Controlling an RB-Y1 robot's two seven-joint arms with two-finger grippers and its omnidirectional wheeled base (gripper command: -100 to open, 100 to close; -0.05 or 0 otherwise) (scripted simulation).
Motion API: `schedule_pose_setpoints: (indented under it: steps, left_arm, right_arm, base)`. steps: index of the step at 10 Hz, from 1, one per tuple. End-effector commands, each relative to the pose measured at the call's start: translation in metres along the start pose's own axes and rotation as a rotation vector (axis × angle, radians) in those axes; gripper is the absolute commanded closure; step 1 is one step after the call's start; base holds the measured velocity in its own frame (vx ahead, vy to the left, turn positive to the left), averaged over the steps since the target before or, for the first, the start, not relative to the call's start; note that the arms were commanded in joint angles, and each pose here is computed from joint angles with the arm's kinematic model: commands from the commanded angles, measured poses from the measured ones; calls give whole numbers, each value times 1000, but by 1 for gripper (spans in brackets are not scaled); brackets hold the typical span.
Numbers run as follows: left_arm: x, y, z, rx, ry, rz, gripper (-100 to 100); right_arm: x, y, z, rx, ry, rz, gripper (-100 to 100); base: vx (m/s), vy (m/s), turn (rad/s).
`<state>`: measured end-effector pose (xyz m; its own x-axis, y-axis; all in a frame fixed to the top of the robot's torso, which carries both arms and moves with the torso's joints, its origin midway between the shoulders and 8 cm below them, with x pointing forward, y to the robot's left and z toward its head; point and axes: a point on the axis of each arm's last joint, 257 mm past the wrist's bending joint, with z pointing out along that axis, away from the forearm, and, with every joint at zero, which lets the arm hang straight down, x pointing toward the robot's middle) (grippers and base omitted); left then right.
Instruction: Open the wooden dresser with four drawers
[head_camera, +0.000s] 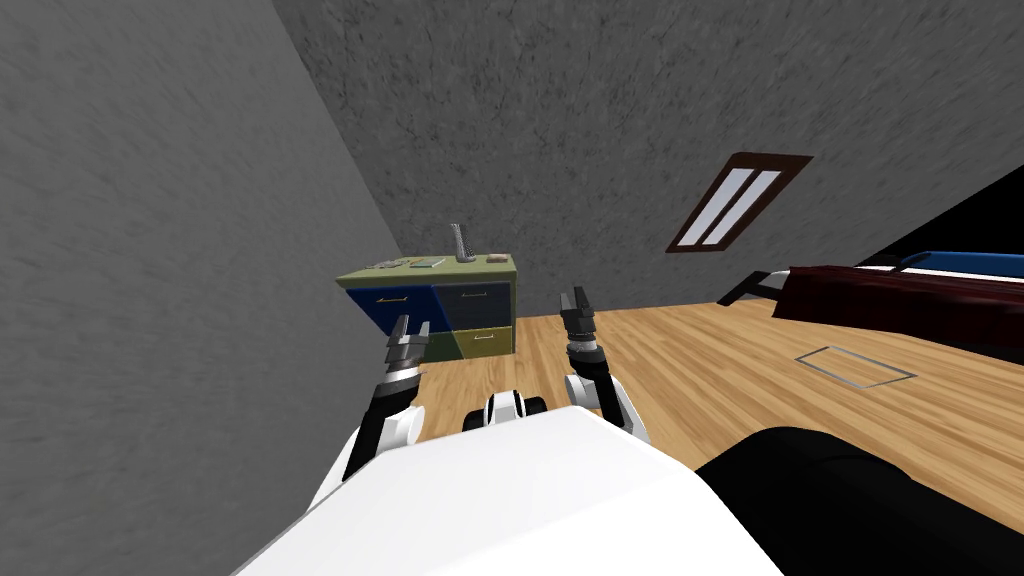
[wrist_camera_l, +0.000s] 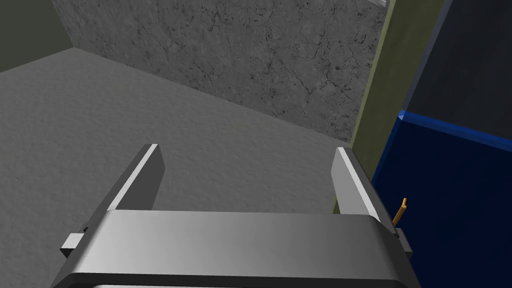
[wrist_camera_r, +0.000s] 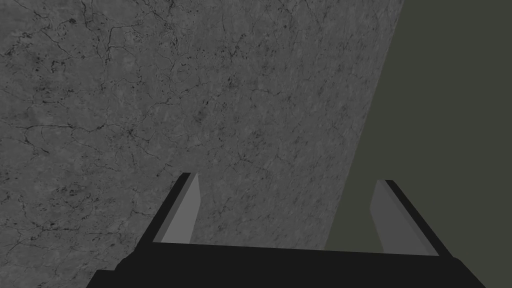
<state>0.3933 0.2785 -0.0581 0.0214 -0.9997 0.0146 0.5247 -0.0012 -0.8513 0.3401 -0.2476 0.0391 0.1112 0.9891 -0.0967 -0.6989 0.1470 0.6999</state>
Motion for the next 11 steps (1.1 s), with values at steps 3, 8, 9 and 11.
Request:
schedule_pose_setpoints:
  steps: [3,8,9,11]
  left_arm:
    - [-1,44,-2,-92,-6,1,-100]
    - [2,102,-8,-212,-2,7,-100]
    - [2,109,-9,-228,-1,8,-100]
    - [3,124,-11,-260,1,10,-100]
  right_arm:
    - [0,0,0,0,0,0,0]
    - [0,0,0,0,0,0,0]
    - [0,0,0,0,0,0,0]
    - [0,0,0,0,0,0,0]
  base:
    - [142,-1,-36]
    - [145,10,-47]
    - [167,12,-37]
    - [136,3,-37]
